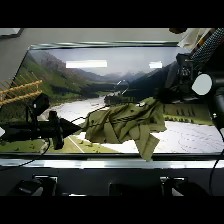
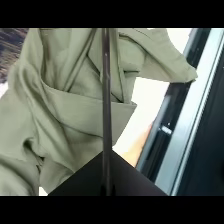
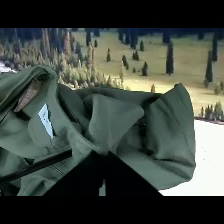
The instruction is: Fold the clothes and pants, and hang the long-sleeved shirts on hangers.
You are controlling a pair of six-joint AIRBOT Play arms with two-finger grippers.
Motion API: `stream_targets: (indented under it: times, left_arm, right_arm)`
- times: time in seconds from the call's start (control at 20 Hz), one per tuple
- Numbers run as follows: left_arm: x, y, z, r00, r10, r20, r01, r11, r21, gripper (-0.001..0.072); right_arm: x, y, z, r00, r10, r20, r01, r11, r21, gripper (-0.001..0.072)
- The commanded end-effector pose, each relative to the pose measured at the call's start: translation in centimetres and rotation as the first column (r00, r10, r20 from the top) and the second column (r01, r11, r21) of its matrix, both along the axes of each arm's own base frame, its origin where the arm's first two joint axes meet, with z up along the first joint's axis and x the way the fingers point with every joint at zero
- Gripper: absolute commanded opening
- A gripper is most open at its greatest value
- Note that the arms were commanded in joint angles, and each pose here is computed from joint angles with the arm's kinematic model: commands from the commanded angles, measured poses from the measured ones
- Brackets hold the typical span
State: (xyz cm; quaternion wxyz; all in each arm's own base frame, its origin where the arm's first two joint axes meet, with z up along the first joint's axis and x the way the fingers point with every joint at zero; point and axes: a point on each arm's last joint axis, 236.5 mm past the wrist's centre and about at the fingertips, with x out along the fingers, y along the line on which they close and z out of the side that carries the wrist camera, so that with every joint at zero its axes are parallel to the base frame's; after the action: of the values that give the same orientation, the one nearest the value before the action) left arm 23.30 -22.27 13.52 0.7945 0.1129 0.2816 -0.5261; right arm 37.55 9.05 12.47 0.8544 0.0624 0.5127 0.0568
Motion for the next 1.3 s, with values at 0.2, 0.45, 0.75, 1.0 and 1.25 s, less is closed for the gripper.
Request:
stream_targets:
  times: [0.2, 0.45, 0.75, 1.0, 1.25]
  left_arm:
    - [2.1, 0.5, -0.4, 0.998, 0.049, 0.049, -0.050, 0.999, 0.019, 0.0014]
    - [0.7, -1.1, -0.7, 0.998, -0.037, 0.058, 0.035, 0.999, 0.031, 0.0014]
    - [1.5, -3.4, -0.7, 0.995, -0.044, 0.086, 0.045, 0.999, -0.003, 0.0015]
    - [2.6, -4.3, -1.3, 0.996, -0.028, 0.087, 0.029, 0.999, -0.014, 0.0014]
    - [3.0, -5.3, -1.1, 0.997, -0.027, 0.073, 0.032, 0.997, -0.064, 0.0014]
  right_arm:
    - [-0.7, 0.4, 2.4, 0.999, 0.004, 0.032, -0.001, 0.994, -0.112, 0.0025]
    - [0.3, 1.0, 4.7, 0.995, 0.008, 0.104, 0.000, 0.997, -0.080, 0.0025]
    - [-1.2, 2.9, 5.2, 0.996, 0.066, 0.060, -0.065, 0.997, -0.031, 0.0025]
    - [-3.0, 5.2, 6.0, 0.986, 0.147, 0.079, -0.140, 0.987, -0.082, 0.0025]
    - [-3.5, 5.3, 6.6, 0.986, 0.142, 0.087, -0.135, 0.987, -0.086, 0.0025]
